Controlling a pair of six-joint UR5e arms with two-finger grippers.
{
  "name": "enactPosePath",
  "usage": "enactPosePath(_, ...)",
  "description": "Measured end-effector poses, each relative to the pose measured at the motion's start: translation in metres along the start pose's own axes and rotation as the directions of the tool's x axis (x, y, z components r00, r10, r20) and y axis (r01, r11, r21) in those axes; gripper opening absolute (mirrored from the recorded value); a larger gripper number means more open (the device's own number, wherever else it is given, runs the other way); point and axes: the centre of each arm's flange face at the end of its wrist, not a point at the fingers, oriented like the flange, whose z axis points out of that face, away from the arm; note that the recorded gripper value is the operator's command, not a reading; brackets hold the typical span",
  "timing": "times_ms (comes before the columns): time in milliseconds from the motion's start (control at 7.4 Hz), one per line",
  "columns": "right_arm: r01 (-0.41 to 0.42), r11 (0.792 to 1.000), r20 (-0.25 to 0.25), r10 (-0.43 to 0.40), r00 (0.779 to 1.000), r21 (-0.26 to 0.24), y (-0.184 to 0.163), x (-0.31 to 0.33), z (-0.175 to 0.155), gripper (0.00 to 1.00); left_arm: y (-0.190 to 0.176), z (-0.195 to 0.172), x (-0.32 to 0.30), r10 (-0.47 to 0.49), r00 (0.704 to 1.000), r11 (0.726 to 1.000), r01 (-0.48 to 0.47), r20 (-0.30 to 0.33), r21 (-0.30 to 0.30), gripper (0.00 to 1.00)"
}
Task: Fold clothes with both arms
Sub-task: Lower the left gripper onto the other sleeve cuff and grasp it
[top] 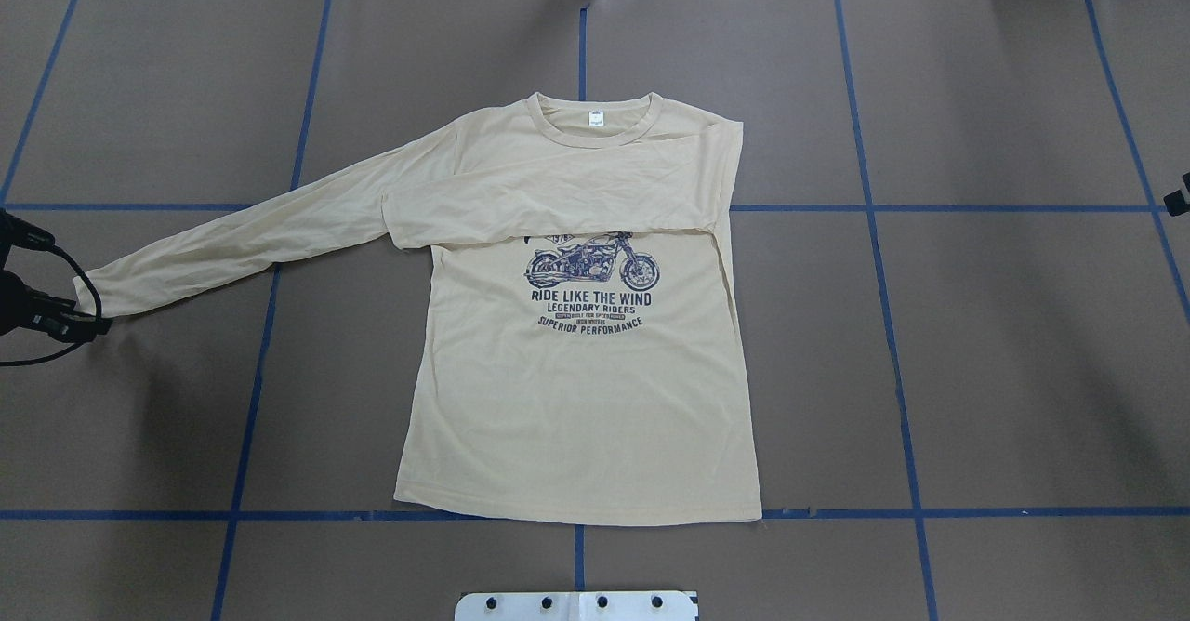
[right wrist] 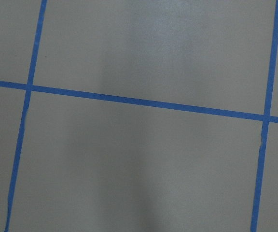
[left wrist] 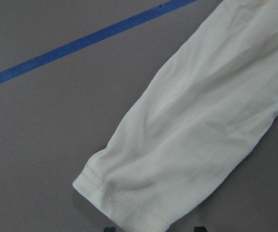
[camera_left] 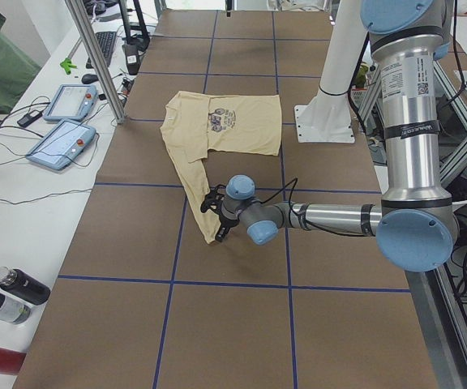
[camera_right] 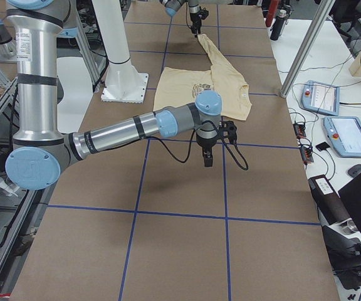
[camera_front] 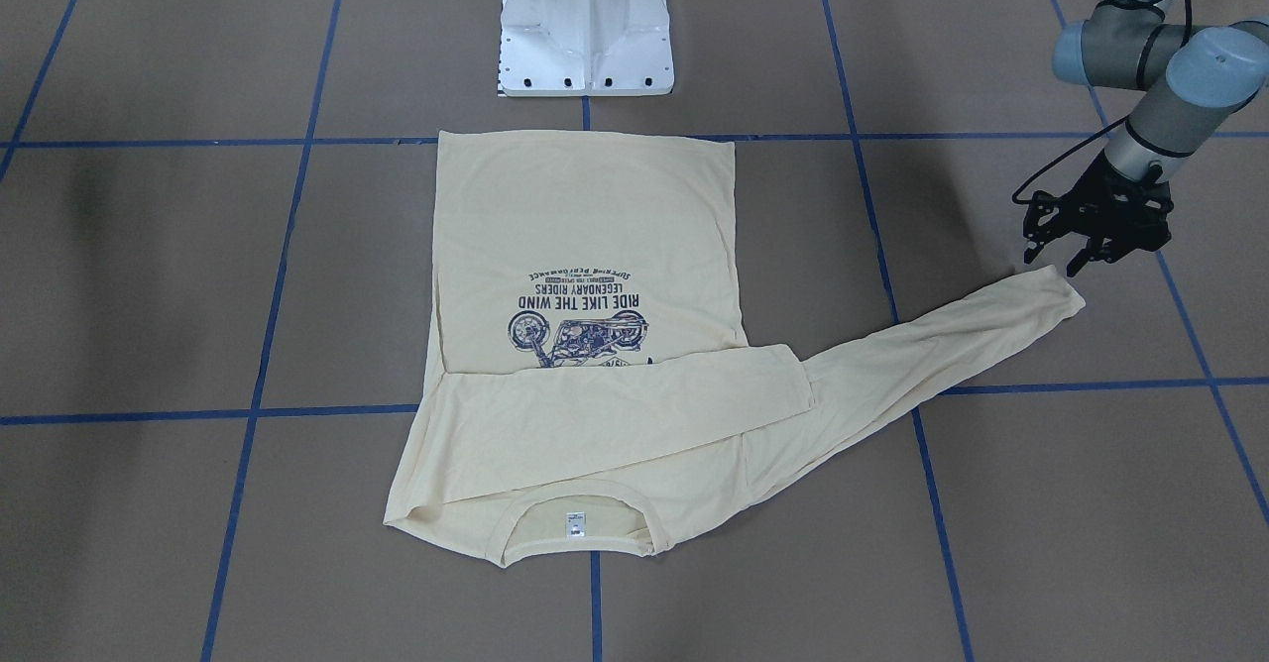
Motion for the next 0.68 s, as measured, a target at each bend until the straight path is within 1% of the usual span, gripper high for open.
enactPosePath(540,-0.003,1.000,-0.001,0.003,1.000,-0.003,0.0000,0.0012,0.0013,1.00,0.0016,0.0018,-0.0011,-0.001,1.000,1.000,0.001,0.000,-0.005,0.53)
enactPosePath(675,-0.003,1.000,-0.001,0.003,1.000,-0.003,0.0000,0.0014,0.0015,1.00,0.0019,0.0023,-0.0014,-0.001,1.000,1.000,0.001,0.000,-0.006,0.45)
